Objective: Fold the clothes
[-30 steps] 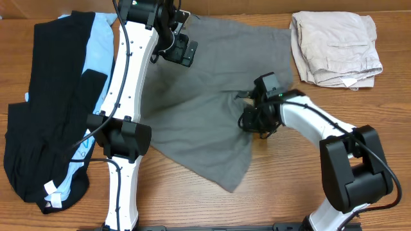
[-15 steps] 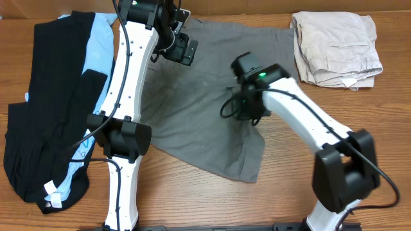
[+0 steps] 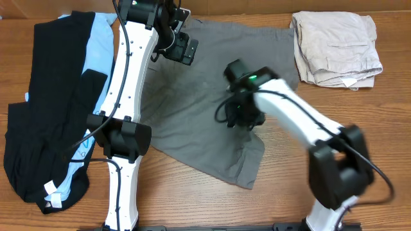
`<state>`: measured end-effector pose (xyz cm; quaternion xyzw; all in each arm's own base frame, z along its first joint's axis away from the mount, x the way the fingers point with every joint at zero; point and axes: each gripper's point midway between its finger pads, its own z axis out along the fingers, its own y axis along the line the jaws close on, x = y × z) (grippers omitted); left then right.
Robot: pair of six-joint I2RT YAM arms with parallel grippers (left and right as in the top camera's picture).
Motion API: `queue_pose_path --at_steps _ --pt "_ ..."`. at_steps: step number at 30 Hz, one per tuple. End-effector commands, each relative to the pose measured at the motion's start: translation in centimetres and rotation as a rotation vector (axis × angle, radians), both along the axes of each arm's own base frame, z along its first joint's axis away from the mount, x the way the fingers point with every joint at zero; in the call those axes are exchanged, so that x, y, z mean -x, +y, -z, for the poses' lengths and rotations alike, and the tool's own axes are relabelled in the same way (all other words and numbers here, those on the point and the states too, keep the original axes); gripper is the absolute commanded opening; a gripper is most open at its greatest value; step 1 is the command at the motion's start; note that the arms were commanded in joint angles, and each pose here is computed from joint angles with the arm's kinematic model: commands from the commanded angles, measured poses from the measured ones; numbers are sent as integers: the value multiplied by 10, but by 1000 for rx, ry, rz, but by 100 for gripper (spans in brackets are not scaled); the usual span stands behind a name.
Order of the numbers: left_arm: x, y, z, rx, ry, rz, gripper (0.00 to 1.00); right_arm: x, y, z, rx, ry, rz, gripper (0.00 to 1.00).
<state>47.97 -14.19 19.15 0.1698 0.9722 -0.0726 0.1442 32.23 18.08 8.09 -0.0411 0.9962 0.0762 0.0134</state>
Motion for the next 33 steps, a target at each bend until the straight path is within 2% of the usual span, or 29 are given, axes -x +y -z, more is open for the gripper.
queue_pose_path --at_steps 1,4,8,12,16,22,33 --pt "-1 -2 5 -4 5 11 100 -12 -14 -48 -140 -87 10 65" --pt "-1 -2 5 -4 5 11 100 -22 -44 -46 -132 -85 83 69" --pt "-1 -2 5 -4 5 11 100 -26 -85 -14 -137 -38 199 68" --pt "-1 -2 5 -4 5 11 99 -18 -97 23 -275 -9 276 67" --pt "-1 -2 5 -4 5 11 99 -11 -84 44 -408 -26 245 66" --pt "-1 -3 5 -4 6 12 98 -6 -69 63 -440 -57 206 66" --pt "1 -3 6 -8 12 14 99 -23 -31 49 -587 -132 116 66"
